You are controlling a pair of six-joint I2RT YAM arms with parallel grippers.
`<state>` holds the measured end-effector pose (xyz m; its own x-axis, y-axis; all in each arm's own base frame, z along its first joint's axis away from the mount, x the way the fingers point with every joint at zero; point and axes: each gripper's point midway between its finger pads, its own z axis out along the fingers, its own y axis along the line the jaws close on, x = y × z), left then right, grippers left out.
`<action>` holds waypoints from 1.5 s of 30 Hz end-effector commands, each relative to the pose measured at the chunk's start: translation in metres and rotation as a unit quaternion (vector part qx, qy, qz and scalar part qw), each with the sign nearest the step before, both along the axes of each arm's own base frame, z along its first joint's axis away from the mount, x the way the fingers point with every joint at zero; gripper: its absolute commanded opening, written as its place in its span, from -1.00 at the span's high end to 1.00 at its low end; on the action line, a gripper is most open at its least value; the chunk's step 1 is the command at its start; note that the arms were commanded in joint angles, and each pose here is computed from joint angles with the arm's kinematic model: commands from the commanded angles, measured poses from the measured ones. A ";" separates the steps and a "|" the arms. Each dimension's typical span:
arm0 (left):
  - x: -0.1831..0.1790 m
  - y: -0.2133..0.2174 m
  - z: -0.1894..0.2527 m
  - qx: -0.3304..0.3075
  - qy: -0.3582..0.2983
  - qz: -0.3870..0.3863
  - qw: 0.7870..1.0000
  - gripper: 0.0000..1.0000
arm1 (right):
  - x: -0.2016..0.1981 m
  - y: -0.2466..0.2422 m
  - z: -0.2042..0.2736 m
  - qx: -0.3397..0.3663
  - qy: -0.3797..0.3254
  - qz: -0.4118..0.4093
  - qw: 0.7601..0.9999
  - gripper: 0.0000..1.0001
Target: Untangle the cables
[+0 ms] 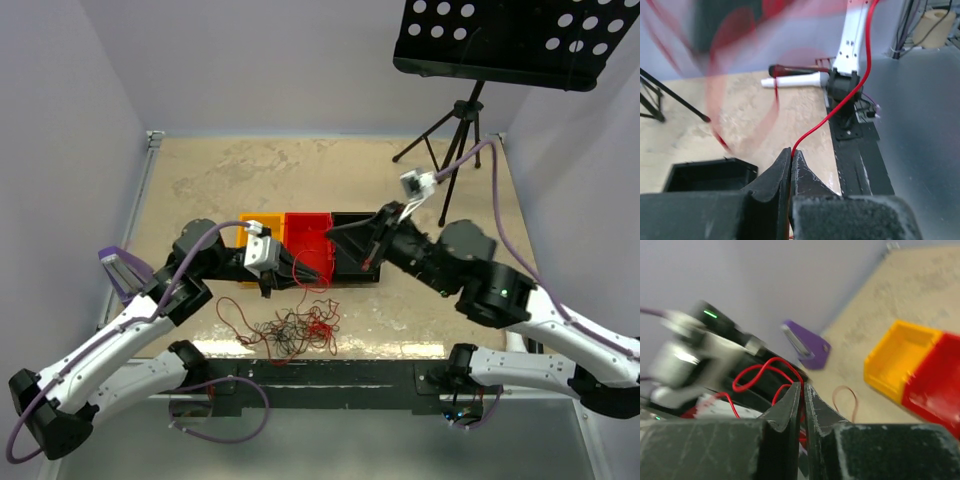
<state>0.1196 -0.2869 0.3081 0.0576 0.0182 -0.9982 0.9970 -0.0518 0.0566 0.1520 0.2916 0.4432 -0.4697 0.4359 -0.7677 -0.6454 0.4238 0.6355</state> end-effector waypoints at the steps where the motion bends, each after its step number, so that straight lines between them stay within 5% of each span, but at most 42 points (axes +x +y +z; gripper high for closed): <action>1: 0.005 0.013 0.048 -0.024 -0.050 0.042 0.998 1.00 | 0.004 0.002 -0.074 -0.062 0.045 -0.013 0.997 0.65; 3: 0.011 0.018 0.058 -0.026 -0.064 0.066 0.995 1.00 | -0.002 -0.002 -0.097 -0.073 0.057 -0.004 0.996 0.20; 7: 0.022 0.024 0.076 -0.031 -0.094 0.104 0.990 1.00 | -0.013 -0.010 -0.111 -0.053 0.059 0.014 0.997 -0.07; 18: 0.032 0.037 0.153 -0.078 -0.188 0.147 0.968 1.00 | -0.028 0.022 -0.155 -0.076 0.062 0.093 0.991 -0.21; 24: 0.043 0.041 0.167 -0.073 -0.231 0.171 0.955 1.00 | -0.006 0.020 -0.142 -0.069 0.052 0.035 0.996 -0.01; 29: 0.054 0.033 0.130 -0.042 -0.207 0.170 0.963 1.00 | 0.013 0.007 -0.116 -0.067 0.043 -0.027 0.996 0.27; 34: 0.082 0.022 0.111 -0.044 -0.166 0.208 0.963 1.00 | 0.020 -0.015 -0.097 -0.070 0.024 -0.068 0.995 -0.22; 37: 0.098 0.011 0.116 -0.062 -0.162 0.217 0.961 1.00 | 0.021 -0.031 -0.103 -0.073 0.045 -0.096 0.992 -0.34; 45: 0.137 -0.023 0.107 -0.072 -0.124 0.220 0.965 1.00 | 0.011 -0.073 -0.105 -0.044 0.064 -0.127 0.989 -0.30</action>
